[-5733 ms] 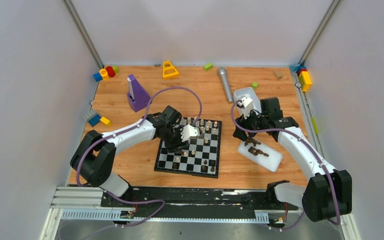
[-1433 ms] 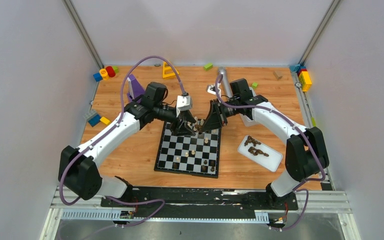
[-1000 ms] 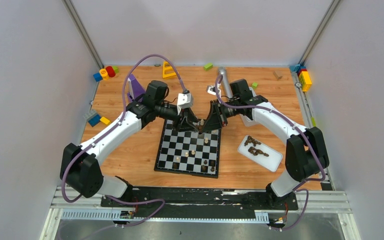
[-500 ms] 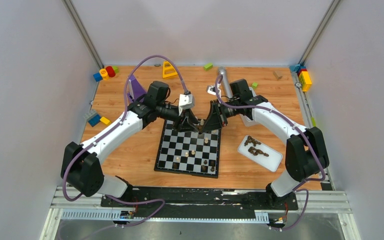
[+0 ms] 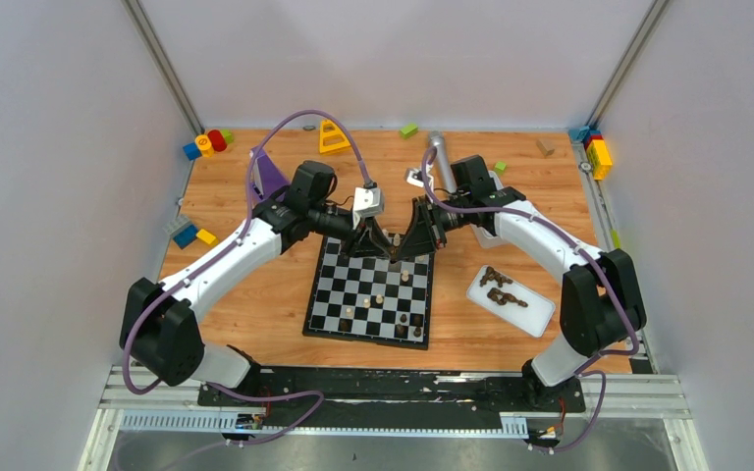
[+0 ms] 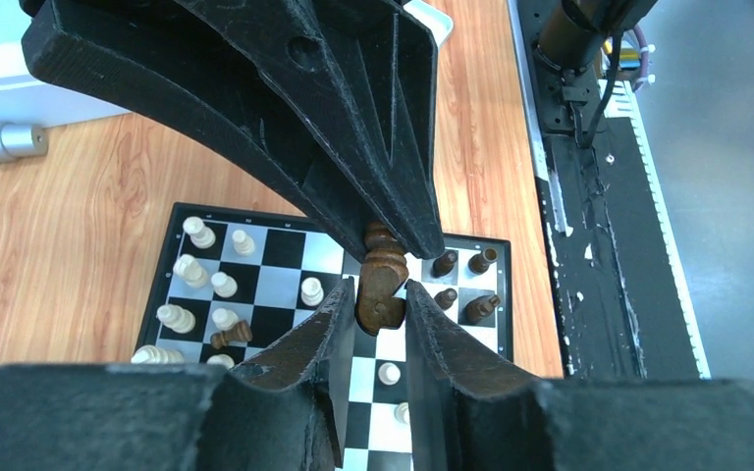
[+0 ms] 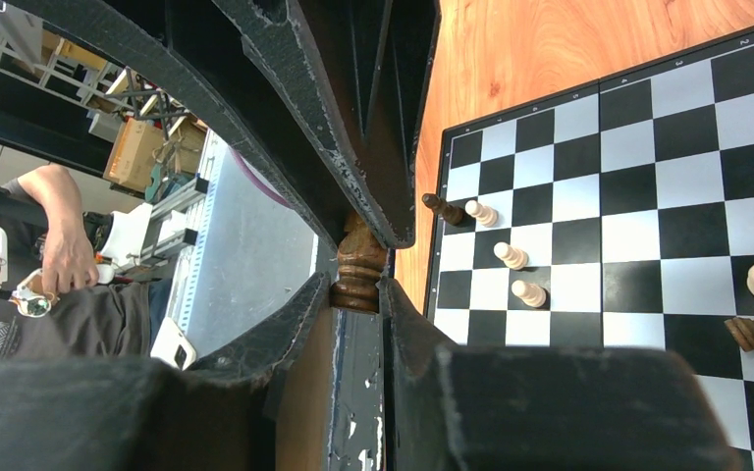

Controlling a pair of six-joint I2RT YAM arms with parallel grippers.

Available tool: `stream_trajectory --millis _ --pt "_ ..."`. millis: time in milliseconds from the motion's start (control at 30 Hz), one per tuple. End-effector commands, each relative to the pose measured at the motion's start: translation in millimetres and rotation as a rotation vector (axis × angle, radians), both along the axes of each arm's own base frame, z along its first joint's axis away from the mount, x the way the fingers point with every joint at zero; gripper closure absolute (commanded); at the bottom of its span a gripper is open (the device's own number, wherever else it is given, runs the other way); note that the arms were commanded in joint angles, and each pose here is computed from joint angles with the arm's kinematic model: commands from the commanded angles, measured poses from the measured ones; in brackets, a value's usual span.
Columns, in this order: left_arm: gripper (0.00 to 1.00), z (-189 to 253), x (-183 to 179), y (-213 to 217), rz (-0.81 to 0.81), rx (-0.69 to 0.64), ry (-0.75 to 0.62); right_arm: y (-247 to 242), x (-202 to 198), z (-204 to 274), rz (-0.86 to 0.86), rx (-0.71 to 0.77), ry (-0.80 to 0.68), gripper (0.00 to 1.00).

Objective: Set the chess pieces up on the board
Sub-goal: Place the chess piece on the chessboard.

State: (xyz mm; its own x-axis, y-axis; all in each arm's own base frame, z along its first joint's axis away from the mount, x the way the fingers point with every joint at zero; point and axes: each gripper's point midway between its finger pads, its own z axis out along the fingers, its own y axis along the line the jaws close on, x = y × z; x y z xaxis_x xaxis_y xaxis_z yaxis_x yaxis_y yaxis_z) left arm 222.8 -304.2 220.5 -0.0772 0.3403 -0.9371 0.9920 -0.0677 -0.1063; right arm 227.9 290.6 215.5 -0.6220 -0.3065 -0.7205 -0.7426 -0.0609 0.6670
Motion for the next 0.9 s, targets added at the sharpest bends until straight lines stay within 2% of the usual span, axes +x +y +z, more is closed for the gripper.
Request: stream_trajectory --millis 0,100,167,233,333,433,500,633,767,867 --pt "0.73 8.8 -0.3 -3.9 -0.023 -0.013 -0.027 1.2 -3.1 21.9 0.028 0.056 -0.070 1.00" --pt "0.81 8.9 -0.3 -3.6 -0.022 -0.011 -0.026 1.1 -3.0 21.7 0.025 0.054 -0.072 0.99" --pt "0.88 9.6 -0.4 -2.6 -0.018 -0.007 -0.030 0.9 -2.0 20.8 0.018 0.048 -0.077 0.93" --pt "0.93 9.4 -0.8 0.2 -0.011 0.006 -0.043 0.3 -0.6 19.3 0.005 0.037 -0.084 0.81" --pt "0.98 7.2 -4.0 9.9 -0.007 0.052 -0.081 -3.7 5.0 16.0 -0.032 0.014 -0.107 0.57" --pt "0.99 -1.9 -2.1 27.4 0.018 0.159 -0.135 -16.2 14.8 13.3 -0.090 -0.007 -0.127 0.47" --pt "0.99 -16.0 -4.0 47.7 0.028 0.278 -0.166 -28.5 22.3 11.2 -0.132 -0.022 -0.145 0.44" --pt "0.99 -45.2 -10.3 99.9 0.064 0.547 -0.214 -56.2 31.9 6.5 -0.221 -0.044 -0.155 0.43" --pt "0.97 -62.5 -23.1 141.1 0.090 0.745 -0.225 -72.5 30.7 -1.0 -0.278 -0.071 -0.168 0.43" --pt "0.96 -73.4 -32.6 154.6 0.106 0.861 -0.246 -79.5 29.8 -4.9 -0.309 -0.093 -0.186 0.43"
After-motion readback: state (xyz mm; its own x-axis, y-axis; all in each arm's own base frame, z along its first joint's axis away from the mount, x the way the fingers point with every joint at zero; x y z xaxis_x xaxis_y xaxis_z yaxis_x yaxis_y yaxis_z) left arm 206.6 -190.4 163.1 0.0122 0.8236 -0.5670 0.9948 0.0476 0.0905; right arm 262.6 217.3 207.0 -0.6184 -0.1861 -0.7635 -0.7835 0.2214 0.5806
